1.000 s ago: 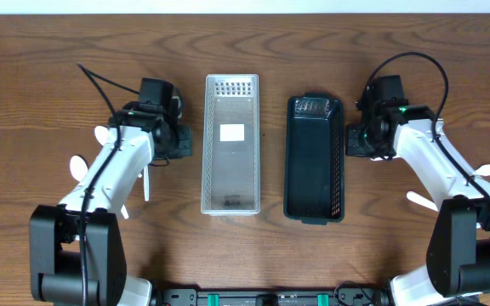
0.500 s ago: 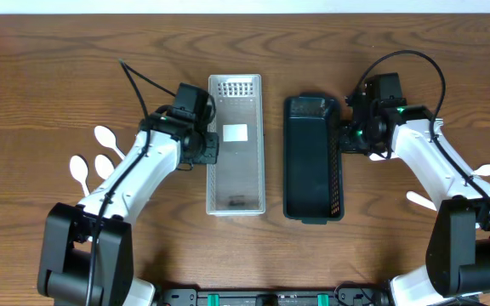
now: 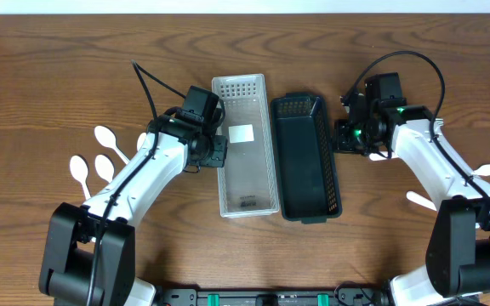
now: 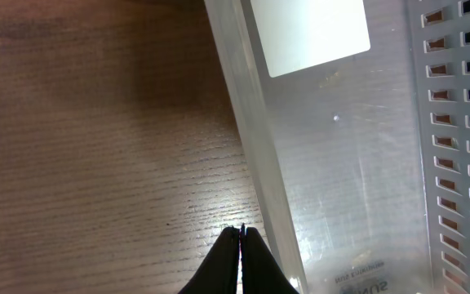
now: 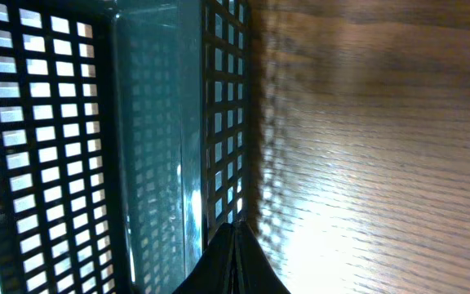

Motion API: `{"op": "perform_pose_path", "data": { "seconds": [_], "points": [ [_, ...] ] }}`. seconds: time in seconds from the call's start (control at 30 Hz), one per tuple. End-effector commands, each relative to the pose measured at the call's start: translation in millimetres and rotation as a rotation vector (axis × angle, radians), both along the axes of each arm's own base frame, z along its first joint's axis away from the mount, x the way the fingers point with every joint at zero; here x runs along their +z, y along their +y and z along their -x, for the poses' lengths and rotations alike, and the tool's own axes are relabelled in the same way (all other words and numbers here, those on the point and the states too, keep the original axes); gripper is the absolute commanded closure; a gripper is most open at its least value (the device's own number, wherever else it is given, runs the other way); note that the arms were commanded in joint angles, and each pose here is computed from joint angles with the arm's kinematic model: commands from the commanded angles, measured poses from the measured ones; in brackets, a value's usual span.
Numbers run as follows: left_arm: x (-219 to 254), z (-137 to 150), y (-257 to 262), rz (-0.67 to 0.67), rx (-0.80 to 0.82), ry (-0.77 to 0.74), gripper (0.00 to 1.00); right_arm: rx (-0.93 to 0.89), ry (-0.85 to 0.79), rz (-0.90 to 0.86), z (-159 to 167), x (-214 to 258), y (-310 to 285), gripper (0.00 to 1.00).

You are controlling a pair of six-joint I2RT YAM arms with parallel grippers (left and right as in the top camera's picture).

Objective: Pack container

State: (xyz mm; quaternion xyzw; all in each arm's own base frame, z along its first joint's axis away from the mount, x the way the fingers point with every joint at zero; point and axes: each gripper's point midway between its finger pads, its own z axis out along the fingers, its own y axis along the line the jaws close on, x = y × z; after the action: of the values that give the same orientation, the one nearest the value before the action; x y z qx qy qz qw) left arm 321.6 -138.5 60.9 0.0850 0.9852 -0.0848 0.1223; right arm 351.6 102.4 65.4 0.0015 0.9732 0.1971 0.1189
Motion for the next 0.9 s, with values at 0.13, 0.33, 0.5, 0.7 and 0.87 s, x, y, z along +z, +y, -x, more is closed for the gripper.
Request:
{"op": "perform_pose_path", "data": {
  "seconds": [0.13,0.33,0.5,0.7,0.87],
  "points": [
    [-0.6,-7.0,8.2,-0.051,0.015,-0.021,0.94,0.044,-0.021,-0.061,-3.8,6.2,17.7,0.98],
    [1.0,-13.5,10.0,-0.053,0.018,-0.047,0.94,0.039,-0.021,-0.054,-4.2,5.7,16.4,0.95],
    [2.3,-16.6,9.7,-0.053,0.019,-0.06,0.94,0.018,-0.013,0.013,-3.7,0.4,5.2,0.92],
    [8.7,-22.4,23.6,-0.115,0.049,-0.101,0.94,-0.044,0.048,0.093,6.3,-7.6,-10.3,0.93],
    [26.2,-28.3,36.2,-0.101,0.09,-0.148,0.94,-0.103,0.155,0.093,26.1,-11.8,-12.7,0.96]
  ]
}}
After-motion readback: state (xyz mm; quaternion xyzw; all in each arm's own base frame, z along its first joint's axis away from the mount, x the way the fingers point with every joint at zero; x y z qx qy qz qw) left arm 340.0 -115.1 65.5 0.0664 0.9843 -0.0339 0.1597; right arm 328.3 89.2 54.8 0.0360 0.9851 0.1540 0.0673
